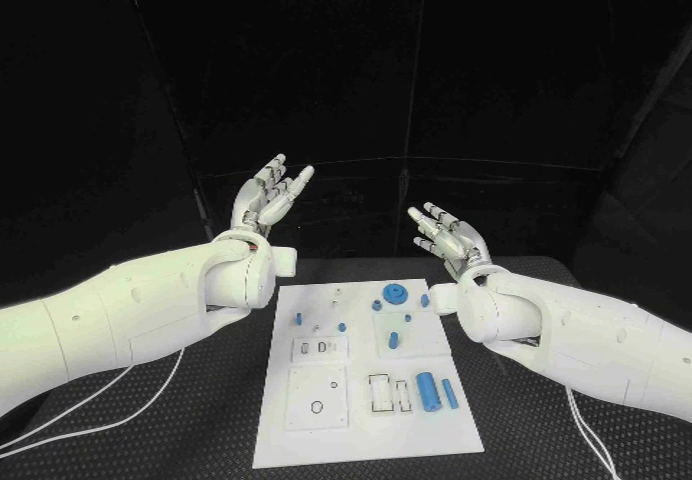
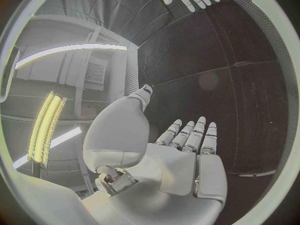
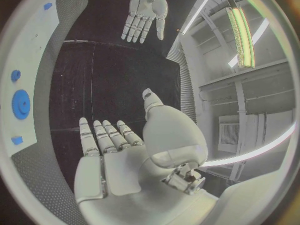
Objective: Assemble the parts on the task board
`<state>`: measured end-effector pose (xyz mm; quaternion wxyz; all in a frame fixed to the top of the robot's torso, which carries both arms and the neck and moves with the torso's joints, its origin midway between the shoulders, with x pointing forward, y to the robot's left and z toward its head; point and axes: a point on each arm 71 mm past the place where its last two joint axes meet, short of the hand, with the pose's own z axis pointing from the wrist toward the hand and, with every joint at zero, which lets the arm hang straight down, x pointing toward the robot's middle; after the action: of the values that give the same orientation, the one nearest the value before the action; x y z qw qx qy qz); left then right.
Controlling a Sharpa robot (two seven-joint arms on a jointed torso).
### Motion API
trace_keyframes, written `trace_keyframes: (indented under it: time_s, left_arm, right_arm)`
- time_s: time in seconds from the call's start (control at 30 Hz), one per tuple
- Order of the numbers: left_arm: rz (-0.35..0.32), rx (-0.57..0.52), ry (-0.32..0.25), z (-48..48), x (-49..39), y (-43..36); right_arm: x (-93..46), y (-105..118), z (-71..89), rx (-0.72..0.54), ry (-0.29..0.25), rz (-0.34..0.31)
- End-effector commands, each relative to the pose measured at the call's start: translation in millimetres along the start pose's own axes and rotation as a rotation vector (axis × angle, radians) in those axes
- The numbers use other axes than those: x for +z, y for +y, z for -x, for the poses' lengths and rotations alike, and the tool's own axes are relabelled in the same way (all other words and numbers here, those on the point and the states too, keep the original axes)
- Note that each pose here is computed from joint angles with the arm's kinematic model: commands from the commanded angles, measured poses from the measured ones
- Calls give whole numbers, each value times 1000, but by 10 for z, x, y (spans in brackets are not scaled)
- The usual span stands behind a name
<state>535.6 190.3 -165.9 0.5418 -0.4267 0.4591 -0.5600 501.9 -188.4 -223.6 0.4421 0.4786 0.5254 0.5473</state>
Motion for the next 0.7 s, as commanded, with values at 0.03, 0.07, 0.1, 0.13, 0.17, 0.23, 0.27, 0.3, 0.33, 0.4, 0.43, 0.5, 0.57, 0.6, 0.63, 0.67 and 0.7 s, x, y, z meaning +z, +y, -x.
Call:
trace_keyframes:
  time_s: [0.03,0.07,0.1,0.13,0.17,0.23,0.27,0.3,0.33,0.4,0.43,0.5,0.57,0.6,0.63,0.67,0.7]
  left_arm:
    - [-70,-57,52,-31,31,-63]
    - [-70,-57,52,-31,32,-64]
    - [-70,-57,52,-31,32,-64]
    - [-70,-57,52,-31,32,-64]
    - [-70,-57,52,-31,32,-64]
    - [-70,-57,52,-31,32,-64]
    - [-70,-57,52,-31,32,-64]
    - [-70,-57,52,-31,32,-64]
    - [-70,-57,52,-31,32,-64]
    - [-53,-91,88,167,-22,-53]
    - [-51,-94,91,184,-33,-57]
    - [-48,-99,96,227,-62,-68]
    - [-46,-103,100,274,-91,-81]
    - [-45,-105,101,304,-109,-90]
    - [-44,-106,102,322,-122,-96]
    - [-43,-108,103,334,-133,-102]
    - [-43,-110,106,346,-147,-109]
  right_arm:
    - [41,-21,-122,-18,199,-32]
    - [48,-21,-124,-19,206,-34]
    - [62,-22,-127,-21,218,-37]
    - [73,-23,-130,-22,229,-39]
    - [82,-24,-132,-23,238,-42]
    - [95,-25,-136,-25,251,-45]
    - [98,-26,-136,-25,254,-46]
    - [100,-26,-137,-26,256,-46]
    - [101,-26,-137,-26,257,-47]
    - [109,100,25,-456,219,194]
    - [112,107,23,-484,225,202]
    - [128,131,17,-545,237,218]
    - [149,154,14,-611,249,231]
    - [162,166,15,-657,256,237]
    - [172,177,16,-689,261,241]
    - [179,186,16,-716,267,242]
    - [188,198,14,-751,275,243]
